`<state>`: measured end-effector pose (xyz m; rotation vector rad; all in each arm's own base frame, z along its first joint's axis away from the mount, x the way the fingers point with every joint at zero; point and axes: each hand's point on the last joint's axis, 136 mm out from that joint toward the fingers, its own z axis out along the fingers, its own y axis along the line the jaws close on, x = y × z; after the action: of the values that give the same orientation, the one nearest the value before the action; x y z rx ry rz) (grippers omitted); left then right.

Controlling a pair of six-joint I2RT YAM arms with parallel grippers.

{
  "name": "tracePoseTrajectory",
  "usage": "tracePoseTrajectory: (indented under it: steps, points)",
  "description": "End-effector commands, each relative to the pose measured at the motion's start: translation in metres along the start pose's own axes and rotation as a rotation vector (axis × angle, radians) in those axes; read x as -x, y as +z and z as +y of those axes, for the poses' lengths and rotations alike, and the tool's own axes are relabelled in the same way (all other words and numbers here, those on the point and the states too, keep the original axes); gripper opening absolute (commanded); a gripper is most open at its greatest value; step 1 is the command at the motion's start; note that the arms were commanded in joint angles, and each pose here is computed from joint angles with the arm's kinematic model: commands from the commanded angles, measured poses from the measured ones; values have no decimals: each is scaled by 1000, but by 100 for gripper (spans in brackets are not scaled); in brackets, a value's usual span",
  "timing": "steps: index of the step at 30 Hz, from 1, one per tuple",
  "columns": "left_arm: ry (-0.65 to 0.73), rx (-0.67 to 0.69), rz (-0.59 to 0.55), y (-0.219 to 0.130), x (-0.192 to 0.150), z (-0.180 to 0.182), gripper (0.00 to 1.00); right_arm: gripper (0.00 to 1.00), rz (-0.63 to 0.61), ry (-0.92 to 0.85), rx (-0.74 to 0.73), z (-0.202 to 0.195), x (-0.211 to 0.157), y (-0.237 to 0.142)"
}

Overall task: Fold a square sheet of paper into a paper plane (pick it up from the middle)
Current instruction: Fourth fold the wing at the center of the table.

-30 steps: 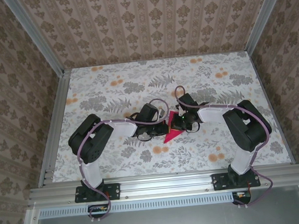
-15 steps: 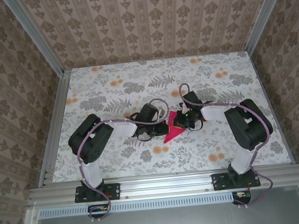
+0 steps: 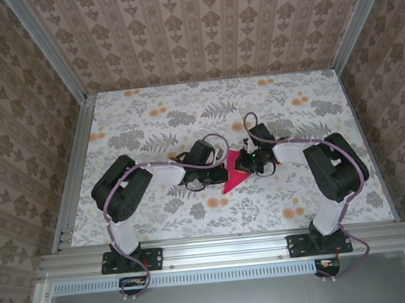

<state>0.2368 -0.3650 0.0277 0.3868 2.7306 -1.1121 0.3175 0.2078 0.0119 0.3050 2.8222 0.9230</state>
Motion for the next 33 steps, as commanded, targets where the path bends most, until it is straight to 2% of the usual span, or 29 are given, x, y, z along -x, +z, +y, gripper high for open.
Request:
tracePoseTrajectory:
  steps: [1, 5, 10, 25, 33]
  points:
    - [26, -32, -42, -22, 10, -17, 6, 8, 44, 40, -71, -27, -19, 11]
    - [39, -23, -106, -36, 21, -20, 6, 8, 64, 37, -52, -19, -29, 14]
    - [23, -22, -95, -33, 16, -15, 6, 8, 72, 28, -43, -8, -38, 14]
    - [-27, 3, 38, -5, -13, 4, 3, 8, 54, 38, -42, -3, -36, 12]
    - [-49, 115, 77, -4, -26, 28, 3, 8, 31, 5, -27, 5, -28, 7]
